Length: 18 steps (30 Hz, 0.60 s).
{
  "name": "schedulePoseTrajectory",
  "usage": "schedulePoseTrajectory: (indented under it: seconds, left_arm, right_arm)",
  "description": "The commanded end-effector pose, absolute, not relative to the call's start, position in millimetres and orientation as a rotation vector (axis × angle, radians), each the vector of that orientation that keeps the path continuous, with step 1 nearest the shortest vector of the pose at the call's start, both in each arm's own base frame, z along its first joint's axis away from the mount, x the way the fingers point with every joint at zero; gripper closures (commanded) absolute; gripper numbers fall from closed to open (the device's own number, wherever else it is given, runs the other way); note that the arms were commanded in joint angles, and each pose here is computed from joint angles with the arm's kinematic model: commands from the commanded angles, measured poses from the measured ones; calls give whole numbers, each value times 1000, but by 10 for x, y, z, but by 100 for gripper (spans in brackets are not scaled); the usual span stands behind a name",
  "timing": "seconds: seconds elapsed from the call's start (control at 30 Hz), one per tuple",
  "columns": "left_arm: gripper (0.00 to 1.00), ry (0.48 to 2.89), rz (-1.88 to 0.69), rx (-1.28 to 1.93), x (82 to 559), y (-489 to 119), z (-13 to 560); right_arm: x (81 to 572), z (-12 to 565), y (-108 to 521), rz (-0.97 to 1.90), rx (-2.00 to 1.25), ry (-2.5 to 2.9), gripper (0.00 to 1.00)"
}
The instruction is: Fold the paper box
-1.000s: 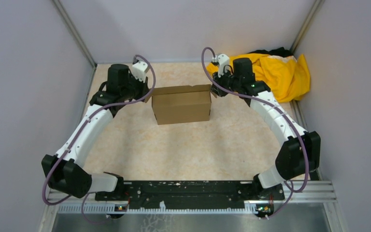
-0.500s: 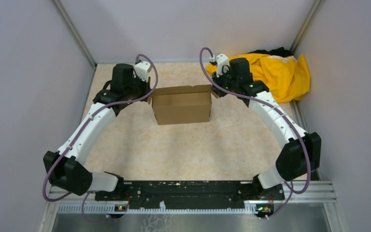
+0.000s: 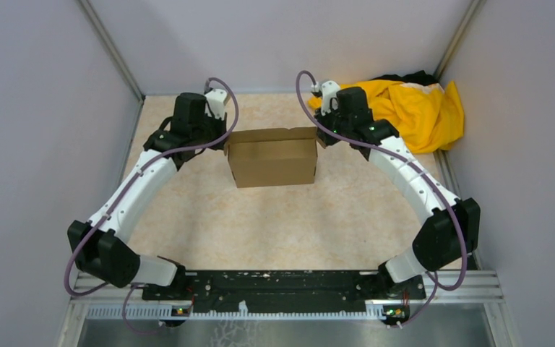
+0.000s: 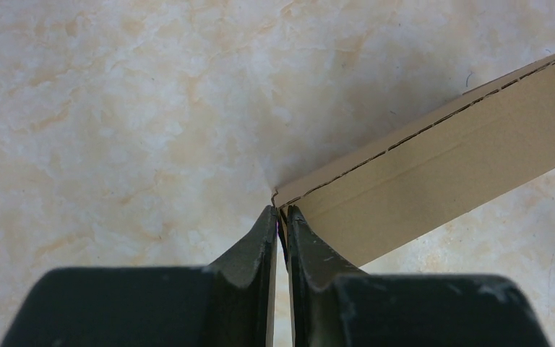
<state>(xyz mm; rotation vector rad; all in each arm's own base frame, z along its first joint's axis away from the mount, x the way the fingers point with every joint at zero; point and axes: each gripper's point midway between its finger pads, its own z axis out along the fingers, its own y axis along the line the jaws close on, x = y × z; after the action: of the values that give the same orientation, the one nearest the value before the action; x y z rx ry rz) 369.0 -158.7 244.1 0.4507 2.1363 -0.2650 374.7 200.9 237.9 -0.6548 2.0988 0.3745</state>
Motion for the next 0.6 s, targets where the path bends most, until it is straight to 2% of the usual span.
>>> schedulePoseTrajectory:
  seconds: [0.0, 0.57]
  left_arm:
    - [86, 2152, -341, 423, 3646, -1808, 2475]
    - [86, 2198, -329, 311, 3629, -1849, 2460]
  right_arm:
    - [3772, 2695, 2210, 421, -599, 2022, 100]
    - [3744, 2695, 2255, 459, -457, 2078, 100]
